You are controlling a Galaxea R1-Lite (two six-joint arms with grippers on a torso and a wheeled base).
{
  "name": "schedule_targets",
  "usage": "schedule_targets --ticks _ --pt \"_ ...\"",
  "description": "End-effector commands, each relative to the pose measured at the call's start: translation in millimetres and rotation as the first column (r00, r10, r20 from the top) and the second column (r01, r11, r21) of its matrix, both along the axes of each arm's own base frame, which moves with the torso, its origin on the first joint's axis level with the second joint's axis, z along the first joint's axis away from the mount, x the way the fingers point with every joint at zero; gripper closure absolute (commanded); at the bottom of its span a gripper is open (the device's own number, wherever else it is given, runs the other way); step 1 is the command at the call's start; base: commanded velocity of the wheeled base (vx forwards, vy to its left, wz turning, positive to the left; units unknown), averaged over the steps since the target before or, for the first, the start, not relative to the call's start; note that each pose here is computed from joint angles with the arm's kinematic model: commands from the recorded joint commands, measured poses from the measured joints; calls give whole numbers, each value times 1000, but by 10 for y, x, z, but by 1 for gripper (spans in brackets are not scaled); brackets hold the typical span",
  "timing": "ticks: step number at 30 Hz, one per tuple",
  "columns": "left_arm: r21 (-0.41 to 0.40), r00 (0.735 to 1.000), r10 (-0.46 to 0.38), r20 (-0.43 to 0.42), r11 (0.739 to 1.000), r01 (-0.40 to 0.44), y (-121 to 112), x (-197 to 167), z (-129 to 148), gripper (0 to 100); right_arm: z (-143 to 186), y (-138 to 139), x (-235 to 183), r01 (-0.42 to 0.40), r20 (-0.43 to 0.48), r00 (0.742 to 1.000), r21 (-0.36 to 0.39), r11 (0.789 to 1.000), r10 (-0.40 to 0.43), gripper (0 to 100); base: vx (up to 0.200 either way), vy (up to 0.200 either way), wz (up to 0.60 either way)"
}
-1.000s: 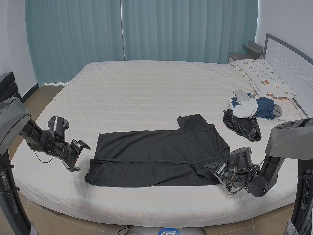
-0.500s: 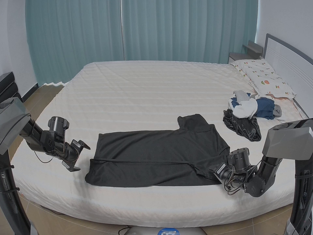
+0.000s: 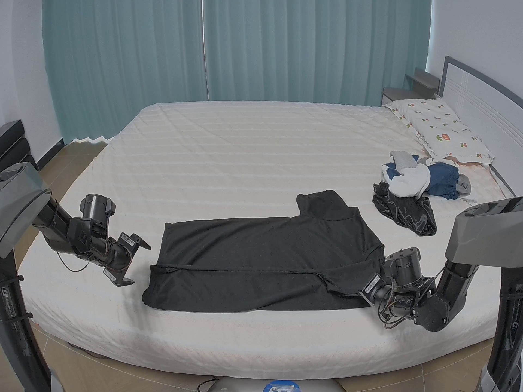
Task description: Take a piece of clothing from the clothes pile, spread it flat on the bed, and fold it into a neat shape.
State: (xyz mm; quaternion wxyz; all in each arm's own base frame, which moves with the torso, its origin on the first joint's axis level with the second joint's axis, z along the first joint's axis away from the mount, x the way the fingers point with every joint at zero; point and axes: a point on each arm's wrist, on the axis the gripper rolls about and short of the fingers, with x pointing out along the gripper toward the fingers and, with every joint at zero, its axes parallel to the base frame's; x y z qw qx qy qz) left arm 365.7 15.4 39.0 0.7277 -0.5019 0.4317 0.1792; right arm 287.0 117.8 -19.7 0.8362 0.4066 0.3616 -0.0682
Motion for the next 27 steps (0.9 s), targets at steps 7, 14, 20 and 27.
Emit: schedule_targets --ticks 7,14,20,27 --pt "0 1000 1 -5 1000 -1 2 -4 -10 0 118 -71 -157 -29 -42 999 -37 999 27 100 0 0 0" --pt "1 1000 1 -9 1000 -1 2 -15 -22 0 56 -88 -214 -61 -70 996 -71 996 56 100 0 0 0" --pt "1 1000 0 -9 1000 0 -4 -15 -22 0 -18 -74 -190 -89 -81 993 -100 991 81 100 0 0 0" --pt "1 1000 -2 -10 1000 2 -4 -15 -27 0 222 -135 -149 -76 4 997 -103 992 77 0 0 0 0"
